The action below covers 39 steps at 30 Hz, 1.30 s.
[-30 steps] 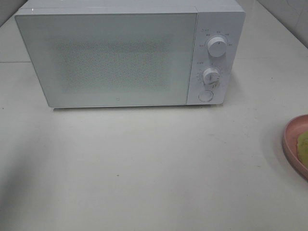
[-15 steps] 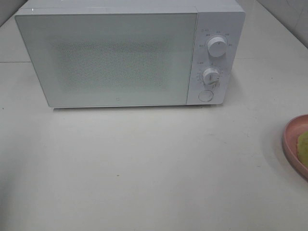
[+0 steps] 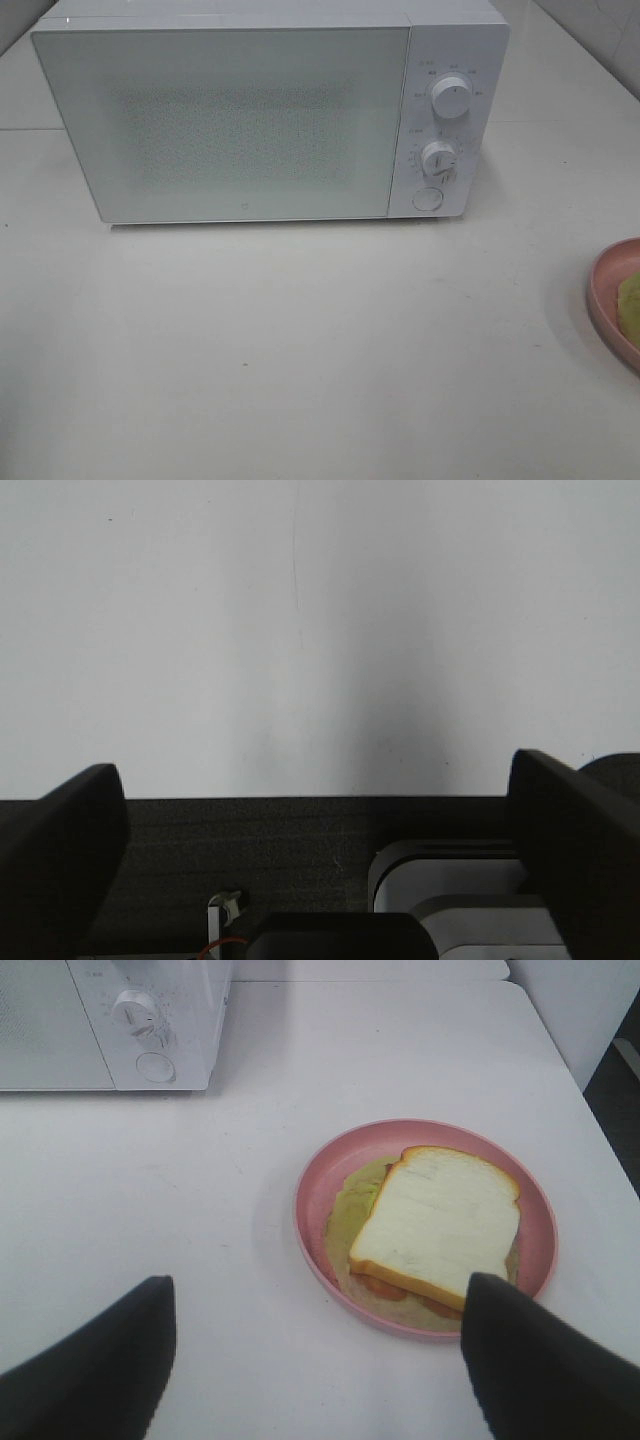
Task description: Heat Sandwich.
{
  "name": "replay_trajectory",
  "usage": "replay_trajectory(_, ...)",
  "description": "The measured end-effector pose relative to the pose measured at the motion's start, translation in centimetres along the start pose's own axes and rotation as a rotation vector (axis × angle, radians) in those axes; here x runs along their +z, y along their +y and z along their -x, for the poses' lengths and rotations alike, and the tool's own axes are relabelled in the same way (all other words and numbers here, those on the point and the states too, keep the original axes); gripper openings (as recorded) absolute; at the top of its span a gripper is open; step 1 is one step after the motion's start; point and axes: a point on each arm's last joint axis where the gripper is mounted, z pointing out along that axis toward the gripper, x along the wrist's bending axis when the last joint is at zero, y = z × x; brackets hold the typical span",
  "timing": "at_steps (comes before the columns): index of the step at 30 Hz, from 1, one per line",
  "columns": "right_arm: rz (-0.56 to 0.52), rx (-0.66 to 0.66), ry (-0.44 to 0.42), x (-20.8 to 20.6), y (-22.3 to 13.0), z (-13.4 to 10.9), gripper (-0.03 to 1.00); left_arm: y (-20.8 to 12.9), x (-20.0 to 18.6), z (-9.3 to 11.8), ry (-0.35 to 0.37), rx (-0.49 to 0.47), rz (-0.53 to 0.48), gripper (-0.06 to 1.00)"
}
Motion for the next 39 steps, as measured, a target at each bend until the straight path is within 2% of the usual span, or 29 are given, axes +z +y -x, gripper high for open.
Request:
replay_trajectory(19,0.000,0.000,0.000,0.0,0.0,0.0,0.76,-0.3,0.2,0.0,0.002,-0.001,0.065,0.97)
replay_trajectory(22,0.000,0.000,0.000,0.0,0.0,0.0,0.76,-0.9,-0.7,-0.1,0.015,-0.015,0.131,0.97)
replay_trajectory(24,0.000,0.000,0.000,0.0,0.0,0.0,0.76,-1.5,-1.5,-0.2,0.028,-0.031,0.201,0.97)
replay_trajectory(25,0.000,0.000,0.000,0.0,0.0,0.0,0.76,-2.2,-2.3,-0.2,0.036,-0.036,0.272,0.97)
replay_trajectory(26,0.000,0.000,0.000,0.0,0.0,0.0,0.76,-2.2,-2.3,-0.2,0.036,-0.036,0.272,0.97)
replay_trajectory(28,0.000,0.000,0.000,0.0,0.0,0.0,0.76,-3.0,-3.1,-0.1,0.039,-0.036,0.342,0.97)
replay_trajectory(29,0.000,0.000,0.000,0.0,0.0,0.0,0.76,-3.9,-3.8,0.0,0.043,-0.036,0.415,0.97)
replay_trajectory(30,0.000,0.000,0.000,0.0,0.0,0.0,0.76,-3.9,-3.8,0.0,0.043,-0.036,0.415,0.97)
replay_trajectory(34,0.000,0.000,0.000,0.0,0.0,0.0,0.76,-5.6,-5.0,0.1,0.049,-0.034,0.550,0.97)
replay_trajectory(39,0.000,0.000,0.000,0.0,0.0,0.0,0.76,-6.3,-5.4,0.2,0.051,-0.033,0.602,0.97)
